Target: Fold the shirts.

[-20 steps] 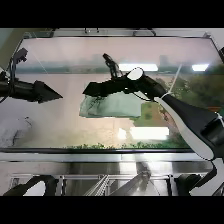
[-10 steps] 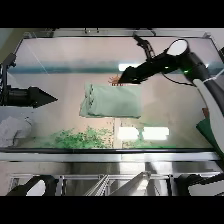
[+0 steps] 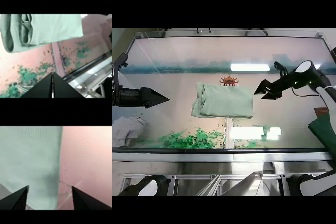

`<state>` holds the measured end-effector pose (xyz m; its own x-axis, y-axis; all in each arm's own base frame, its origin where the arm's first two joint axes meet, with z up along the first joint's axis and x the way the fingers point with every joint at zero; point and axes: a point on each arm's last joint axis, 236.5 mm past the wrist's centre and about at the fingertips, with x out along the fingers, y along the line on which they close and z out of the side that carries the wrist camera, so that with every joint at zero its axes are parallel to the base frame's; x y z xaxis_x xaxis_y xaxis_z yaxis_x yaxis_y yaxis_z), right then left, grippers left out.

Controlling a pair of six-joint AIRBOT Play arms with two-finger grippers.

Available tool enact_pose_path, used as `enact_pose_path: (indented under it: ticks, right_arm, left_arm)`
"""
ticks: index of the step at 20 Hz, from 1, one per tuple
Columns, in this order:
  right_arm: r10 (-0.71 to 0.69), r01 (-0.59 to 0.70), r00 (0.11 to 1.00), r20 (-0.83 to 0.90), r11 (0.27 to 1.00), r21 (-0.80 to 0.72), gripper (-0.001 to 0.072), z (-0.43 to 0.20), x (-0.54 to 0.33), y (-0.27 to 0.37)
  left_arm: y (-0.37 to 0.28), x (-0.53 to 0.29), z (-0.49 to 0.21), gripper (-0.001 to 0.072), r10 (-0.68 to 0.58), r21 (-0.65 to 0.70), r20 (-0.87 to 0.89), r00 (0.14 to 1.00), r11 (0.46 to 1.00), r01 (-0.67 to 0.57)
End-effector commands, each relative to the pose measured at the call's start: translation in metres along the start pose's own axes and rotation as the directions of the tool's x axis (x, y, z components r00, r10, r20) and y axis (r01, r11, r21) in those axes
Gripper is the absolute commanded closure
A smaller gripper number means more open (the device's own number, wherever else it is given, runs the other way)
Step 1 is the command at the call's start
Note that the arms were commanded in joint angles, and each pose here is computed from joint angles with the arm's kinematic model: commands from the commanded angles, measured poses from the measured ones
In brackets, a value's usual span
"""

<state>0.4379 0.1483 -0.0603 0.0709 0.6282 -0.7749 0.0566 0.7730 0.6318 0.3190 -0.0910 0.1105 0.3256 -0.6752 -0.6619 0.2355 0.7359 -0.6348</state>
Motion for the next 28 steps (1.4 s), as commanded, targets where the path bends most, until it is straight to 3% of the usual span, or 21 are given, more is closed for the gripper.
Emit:
enact_pose_path:
  ticks: [1,6,7,8,9,11,13,17,20,22,25,28]
  right_arm:
    - [0.128,-0.125,0.991,-0.047,0.990,0.070,0.0109,-0.007,0.041,0.005]
    - [0.204,-0.199,0.977,-0.060,0.977,0.080,0.0114,-0.011,0.079,0.026]
    - [0.227,-0.224,0.972,-0.055,0.972,0.066,0.0143,-0.010,0.081,0.034]
    - [0.265,-0.262,0.963,-0.048,0.964,0.050,0.0371,-0.009,0.080,0.045]
    - [0.324,-0.322,0.945,-0.038,0.946,0.045,0.0692,-0.006,0.075,0.060]
    - [0.413,-0.413,0.911,-0.011,0.911,-0.014,0.0689,0.000,0.051,0.092]
    - [0.434,-0.425,0.898,0.074,0.899,-0.108,0.0689,0.018,0.000,0.120]
    - [0.423,-0.405,0.816,0.393,0.905,-0.131,0.0689,0.068,-0.179,0.142]
    - [0.206,-0.285,0.764,0.611,0.958,0.034,0.0689,0.068,-0.285,0.090]
    - [-0.002,-0.213,0.718,0.696,0.951,0.223,0.0690,0.052,-0.338,0.029]
    - [-0.306,-0.111,0.701,0.644,0.846,0.522,0.0689,0.003,-0.382,-0.070]
    - [-0.496,-0.013,0.708,0.503,0.702,0.712,0.0689,-0.053,-0.401,-0.142]
  left_arm:
    - [0.000,0.000,-0.001,0.0682,-0.001,-0.002,-0.002,1.000,1.000,0.001]
    - [-0.010,0.000,-0.006,0.0682,-0.042,-0.005,-0.026,0.999,0.999,0.042]
    - [-0.014,-0.001,-0.007,0.0681,-0.060,-0.006,-0.029,0.998,0.998,0.059]
    - [-0.017,-0.001,-0.006,0.0681,-0.070,-0.007,-0.024,0.997,0.998,0.070]
    - [-0.017,-0.001,-0.006,0.0681,-0.070,-0.008,-0.024,0.997,0.998,0.070]
    - [-0.017,-0.001,-0.006,0.0681,-0.070,-0.008,-0.024,0.997,0.998,0.070]
    - [-0.017,-0.001,-0.006,0.0681,-0.070,-0.008,-0.023,0.997,0.998,0.070]
    - [-0.017,-0.001,-0.006,0.0681,-0.070,-0.007,-0.025,0.997,0.998,0.070]
    - [-0.017,-0.001,-0.006,0.0682,-0.070,-0.006,-0.025,0.997,0.998,0.070]
    - [-0.017,-0.001,-0.006,0.0681,-0.070,0.001,-0.025,0.997,0.998,0.070]
    - [-0.017,-0.001,-0.007,0.0681,-0.072,0.004,-0.030,0.997,0.997,0.072]
    - [-0.019,-0.001,-0.011,0.0681,-0.080,0.004,-0.047,0.996,0.997,0.080]
